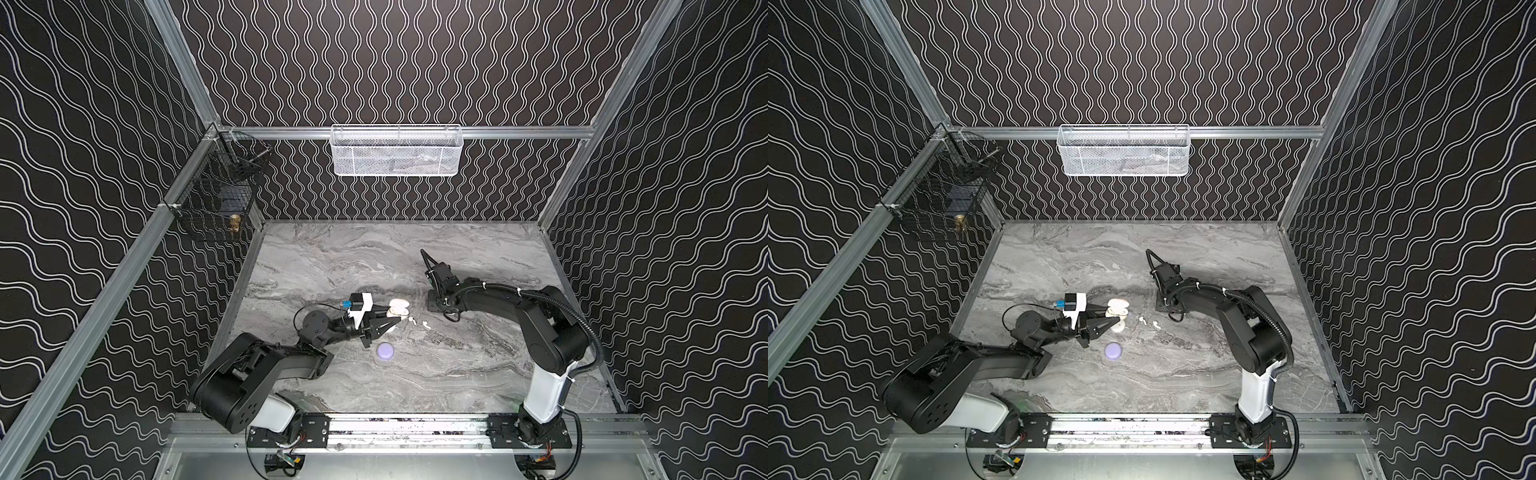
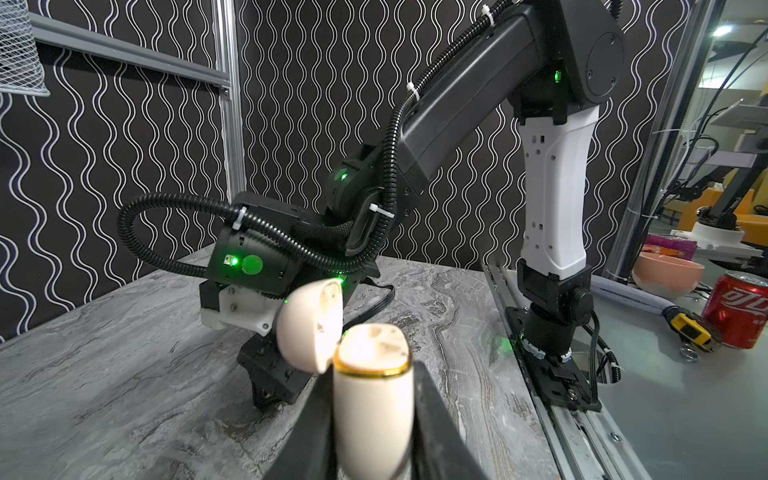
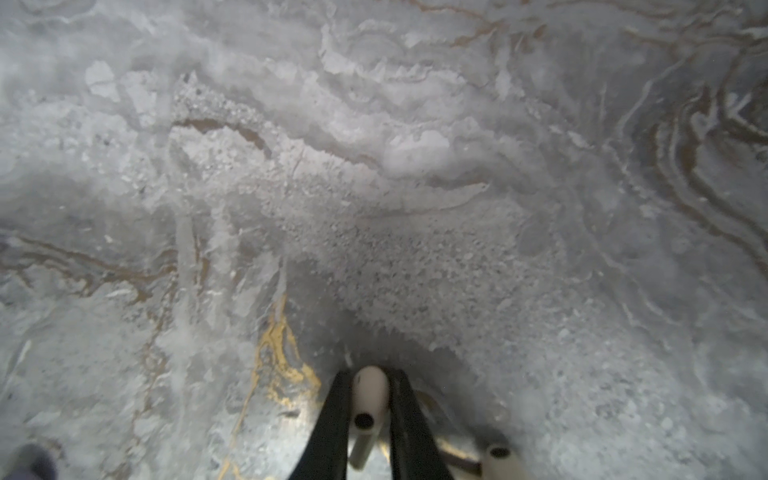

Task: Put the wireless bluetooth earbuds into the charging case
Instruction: 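Move the right gripper down to the table and grasp a white earbud, then lift the white earbud and carry it over the open case in the left gripper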

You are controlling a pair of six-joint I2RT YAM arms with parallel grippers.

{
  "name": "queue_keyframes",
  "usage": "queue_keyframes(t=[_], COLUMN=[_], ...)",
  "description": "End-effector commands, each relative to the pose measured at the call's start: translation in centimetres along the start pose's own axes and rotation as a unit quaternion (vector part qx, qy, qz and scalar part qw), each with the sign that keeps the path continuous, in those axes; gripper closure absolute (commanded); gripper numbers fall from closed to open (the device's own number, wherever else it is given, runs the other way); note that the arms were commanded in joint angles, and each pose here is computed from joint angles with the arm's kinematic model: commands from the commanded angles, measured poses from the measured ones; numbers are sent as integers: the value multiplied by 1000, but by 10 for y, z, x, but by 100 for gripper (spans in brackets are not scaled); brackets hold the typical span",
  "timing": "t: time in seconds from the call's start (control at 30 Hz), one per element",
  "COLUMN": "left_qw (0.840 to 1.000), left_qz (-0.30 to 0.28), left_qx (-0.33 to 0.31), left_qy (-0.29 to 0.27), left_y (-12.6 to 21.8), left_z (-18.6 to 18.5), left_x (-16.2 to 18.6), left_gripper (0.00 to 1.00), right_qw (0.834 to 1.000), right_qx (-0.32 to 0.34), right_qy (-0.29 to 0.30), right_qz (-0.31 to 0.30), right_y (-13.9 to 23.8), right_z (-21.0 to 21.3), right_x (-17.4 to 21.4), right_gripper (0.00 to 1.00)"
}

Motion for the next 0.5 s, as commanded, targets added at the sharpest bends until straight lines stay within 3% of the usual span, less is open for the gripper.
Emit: queue_keyframes(t=[0.0, 0.3, 0.47], left_qw=[1000, 999, 997], left_qz=[-10, -1, 5], left_qx=[-2, -30, -73], left_qy=[-10, 14, 31], left_y=[0, -1, 5], left_z=[1, 11, 22], left_x=[-4, 5, 13], left_gripper=[100, 100, 100], right_qw=[1000, 990, 977], right_qx=[6, 2, -45], right_qy=[-2, 2, -2], right_qz=[-25, -140, -210], right_y=[16, 85, 146], right_z=[2, 19, 37], right_x=[-4, -12, -6], right_gripper=[84, 86, 87])
Point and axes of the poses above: each gripper's point midway between its finger pads, its own y axis back along the fingers, its own z axis along the line the jaws close on, x = y × z, the point moved 5 cm from there along y, back along the fingers, and after that the axes turned 6 degrees about -y, right-handed, at the moved point
